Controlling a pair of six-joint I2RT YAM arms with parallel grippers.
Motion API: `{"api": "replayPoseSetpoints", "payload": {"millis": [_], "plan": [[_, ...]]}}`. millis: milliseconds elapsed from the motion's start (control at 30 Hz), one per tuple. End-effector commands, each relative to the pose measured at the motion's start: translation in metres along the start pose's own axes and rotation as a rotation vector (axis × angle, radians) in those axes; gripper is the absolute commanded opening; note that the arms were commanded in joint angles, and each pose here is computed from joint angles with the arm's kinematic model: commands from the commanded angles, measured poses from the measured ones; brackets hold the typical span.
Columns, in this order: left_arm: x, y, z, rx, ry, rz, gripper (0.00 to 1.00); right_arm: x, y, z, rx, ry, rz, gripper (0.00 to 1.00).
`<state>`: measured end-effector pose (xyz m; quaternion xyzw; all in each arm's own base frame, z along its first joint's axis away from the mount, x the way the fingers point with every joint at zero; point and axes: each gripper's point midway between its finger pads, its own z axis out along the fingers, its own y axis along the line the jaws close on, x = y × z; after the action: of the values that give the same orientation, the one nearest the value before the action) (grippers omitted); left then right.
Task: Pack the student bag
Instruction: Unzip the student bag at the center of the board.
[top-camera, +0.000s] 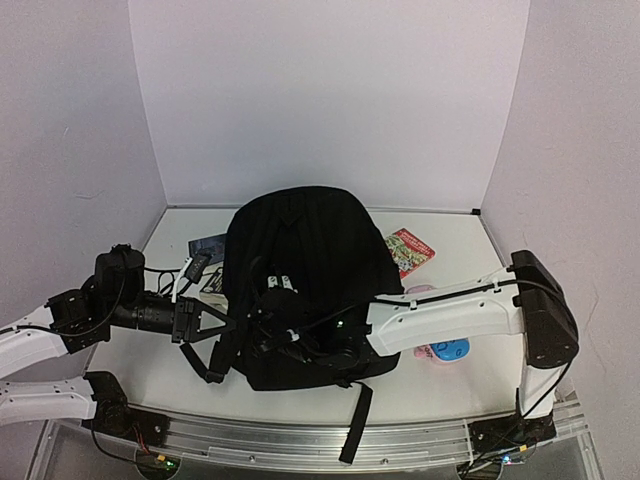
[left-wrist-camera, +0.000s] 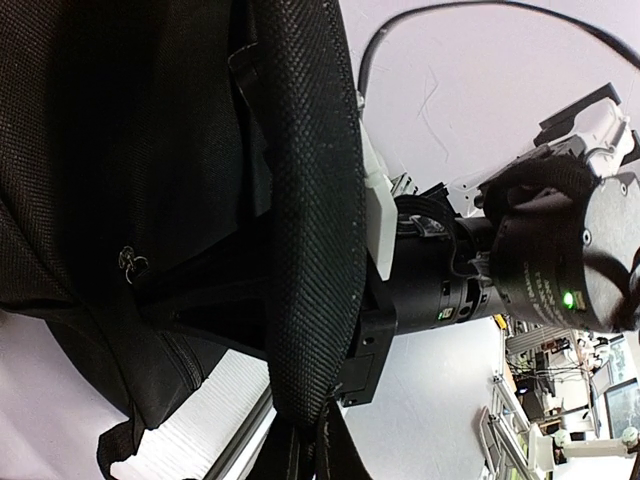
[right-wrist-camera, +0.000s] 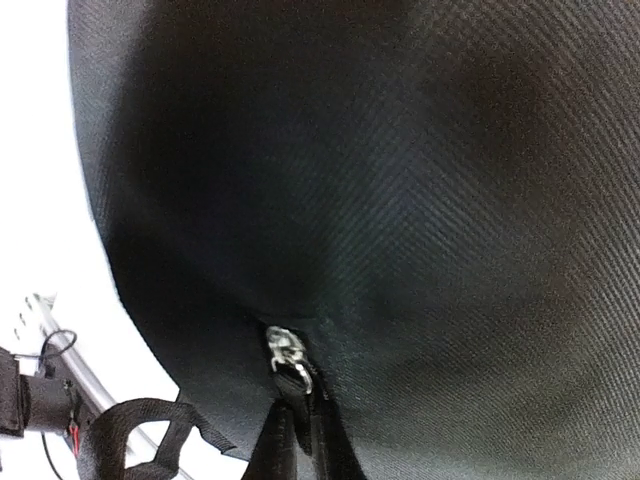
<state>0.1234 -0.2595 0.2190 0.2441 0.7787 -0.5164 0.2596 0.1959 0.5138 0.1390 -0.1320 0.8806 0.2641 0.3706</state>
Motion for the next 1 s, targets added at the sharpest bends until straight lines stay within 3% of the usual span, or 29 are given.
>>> {"api": "replayPoseSetpoints", "payload": {"millis": [0, 300, 500, 667, 967], "plan": [[-0.018, -0.016, -0.006, 0.034, -0.047, 0.055, 0.0, -0.013, -0.008, -0.002, 0.074, -0.051, 0.002, 0.0], [-0.027, 0.004, -0.01, -0.094, -0.107, 0.007, 0.0, 0.004, 0.003, -0.01, -0.028, 0.037, 0.017, 0.0], [-0.034, 0.014, -0.013, -0.158, -0.145, -0.011, 0.0, 0.058, 0.007, -0.021, -0.132, 0.222, 0.054, 0.0], [-0.04, 0.012, -0.012, -0.15, -0.161, -0.001, 0.0, 0.111, -0.006, -0.024, -0.123, 0.352, 0.074, 0.0], [-0.041, 0.018, -0.014, -0.193, -0.167, -0.006, 0.0, 0.159, 0.002, -0.027, -0.13, 0.447, 0.06, 0.0]]}}
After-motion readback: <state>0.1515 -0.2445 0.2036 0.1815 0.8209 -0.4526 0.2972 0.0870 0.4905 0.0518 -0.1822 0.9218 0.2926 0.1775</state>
